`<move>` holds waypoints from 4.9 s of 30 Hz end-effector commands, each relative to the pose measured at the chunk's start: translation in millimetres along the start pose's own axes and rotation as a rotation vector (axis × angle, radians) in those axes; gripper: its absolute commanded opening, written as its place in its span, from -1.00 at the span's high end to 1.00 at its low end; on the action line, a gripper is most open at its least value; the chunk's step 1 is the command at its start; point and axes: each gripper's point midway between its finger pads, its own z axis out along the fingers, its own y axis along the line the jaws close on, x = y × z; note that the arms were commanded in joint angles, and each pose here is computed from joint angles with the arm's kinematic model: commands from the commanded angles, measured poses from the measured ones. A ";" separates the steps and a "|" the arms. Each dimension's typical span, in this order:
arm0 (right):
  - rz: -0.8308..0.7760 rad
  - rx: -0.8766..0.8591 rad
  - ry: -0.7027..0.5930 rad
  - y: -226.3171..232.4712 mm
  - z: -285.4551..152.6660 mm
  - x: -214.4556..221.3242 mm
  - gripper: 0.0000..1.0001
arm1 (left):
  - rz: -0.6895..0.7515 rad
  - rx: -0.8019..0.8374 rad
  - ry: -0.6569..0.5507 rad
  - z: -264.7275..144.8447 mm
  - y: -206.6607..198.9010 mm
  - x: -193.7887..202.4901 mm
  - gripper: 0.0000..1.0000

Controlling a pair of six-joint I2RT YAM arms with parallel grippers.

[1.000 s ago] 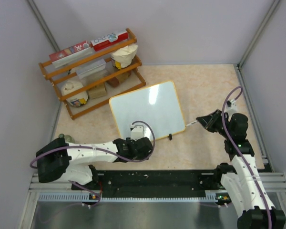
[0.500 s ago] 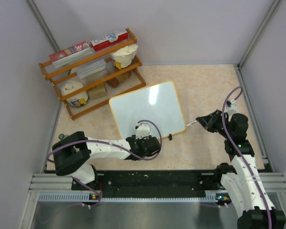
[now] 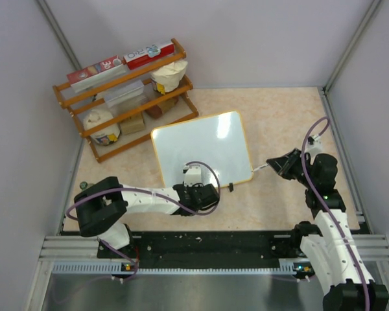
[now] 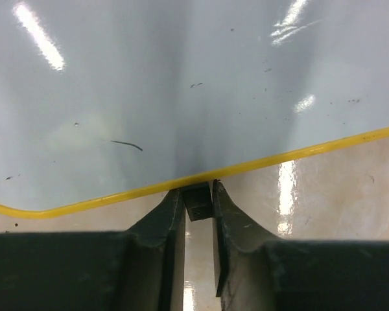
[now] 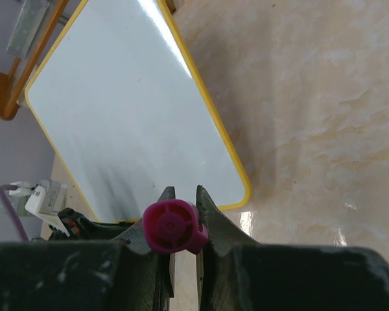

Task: Write a sentence on the whiteboard
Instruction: Move the whiteboard to the center of the board.

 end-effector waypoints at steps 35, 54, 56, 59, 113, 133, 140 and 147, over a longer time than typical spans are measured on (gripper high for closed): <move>-0.017 -0.149 -0.053 44.9 -11.7 -27.5 1.00 | 0.050 0.192 0.243 -48.0 -42.7 68.5 1.00; -0.015 -0.187 -0.065 58.4 -19.3 -32.4 1.00 | 0.139 0.315 0.305 -58.3 -74.6 90.7 -0.14; -0.015 -0.188 -0.064 58.8 -19.6 -32.6 1.00 | 0.158 0.335 0.308 -57.6 -81.3 91.9 -0.15; -0.015 -0.188 -0.064 59.4 -19.9 -32.9 1.00 | 0.196 0.353 0.315 -56.3 -91.4 94.2 -0.14; -0.113 -0.182 0.021 56.8 -12.6 -14.3 1.00 | 0.060 0.738 -0.251 -156.2 24.6 -195.2 -0.83; -0.326 -0.003 0.052 87.0 11.7 -2.4 1.00 | -0.323 0.689 -0.192 -109.4 129.7 -185.4 -0.83; -0.325 -0.057 0.036 100.2 14.7 -4.5 1.00 | -0.341 0.708 -0.171 -100.6 132.1 -176.5 -0.83; -0.315 -0.084 0.018 102.5 9.4 -3.8 1.00 | -0.336 0.730 -0.177 -99.0 129.9 -174.9 -0.83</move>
